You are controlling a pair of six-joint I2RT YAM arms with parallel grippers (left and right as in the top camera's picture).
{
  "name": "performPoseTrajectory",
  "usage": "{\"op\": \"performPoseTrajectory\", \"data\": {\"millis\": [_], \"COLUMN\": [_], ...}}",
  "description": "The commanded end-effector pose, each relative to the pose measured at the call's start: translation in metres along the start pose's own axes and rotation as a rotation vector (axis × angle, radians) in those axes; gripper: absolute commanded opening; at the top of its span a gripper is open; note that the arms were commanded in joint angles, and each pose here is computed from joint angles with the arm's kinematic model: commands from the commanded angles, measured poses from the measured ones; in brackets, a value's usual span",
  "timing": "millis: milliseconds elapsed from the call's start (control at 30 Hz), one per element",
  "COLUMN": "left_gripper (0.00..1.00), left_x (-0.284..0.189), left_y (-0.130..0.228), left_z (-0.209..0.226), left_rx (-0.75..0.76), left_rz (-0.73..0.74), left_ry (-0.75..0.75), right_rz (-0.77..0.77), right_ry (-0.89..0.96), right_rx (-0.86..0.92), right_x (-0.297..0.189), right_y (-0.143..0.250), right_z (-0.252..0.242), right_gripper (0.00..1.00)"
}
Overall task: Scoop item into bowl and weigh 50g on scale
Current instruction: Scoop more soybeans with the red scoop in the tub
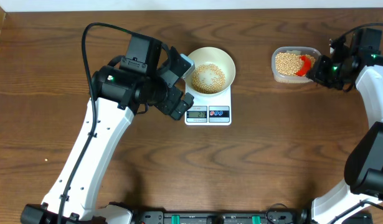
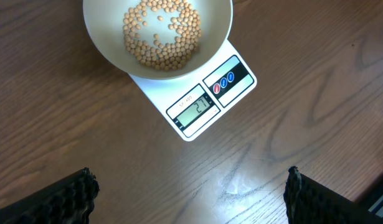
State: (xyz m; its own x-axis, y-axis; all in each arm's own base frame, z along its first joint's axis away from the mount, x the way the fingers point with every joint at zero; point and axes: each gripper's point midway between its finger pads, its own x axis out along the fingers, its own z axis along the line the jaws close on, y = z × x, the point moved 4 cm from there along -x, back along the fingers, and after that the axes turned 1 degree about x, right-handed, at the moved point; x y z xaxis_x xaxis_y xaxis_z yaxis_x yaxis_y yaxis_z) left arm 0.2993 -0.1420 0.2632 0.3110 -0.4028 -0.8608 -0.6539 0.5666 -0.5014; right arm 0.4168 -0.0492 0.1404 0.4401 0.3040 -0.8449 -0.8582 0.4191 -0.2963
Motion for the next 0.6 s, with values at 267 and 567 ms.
{"op": "performPoseTrajectory", "data": {"millis": [267, 567], "left_gripper": [0.98, 0.98], "left_x": [-0.002, -0.002], "left_y": [-0.004, -0.004], "left_z": [-0.001, -0.001], "left_rx": [0.002, 0.002], "left_rz": [-0.01, -0.01], "left_ry": [0.007, 0.007], "right_rz": [0.021, 0.07], "right_ry": [-0.136, -0.156], "right_rx": [0.033, -0.053], "right_x": [0.003, 0.026], "right_y": [-0.001, 0.006], "right_z": [0.006, -0.004], "right_gripper": [0.01, 0.01]}}
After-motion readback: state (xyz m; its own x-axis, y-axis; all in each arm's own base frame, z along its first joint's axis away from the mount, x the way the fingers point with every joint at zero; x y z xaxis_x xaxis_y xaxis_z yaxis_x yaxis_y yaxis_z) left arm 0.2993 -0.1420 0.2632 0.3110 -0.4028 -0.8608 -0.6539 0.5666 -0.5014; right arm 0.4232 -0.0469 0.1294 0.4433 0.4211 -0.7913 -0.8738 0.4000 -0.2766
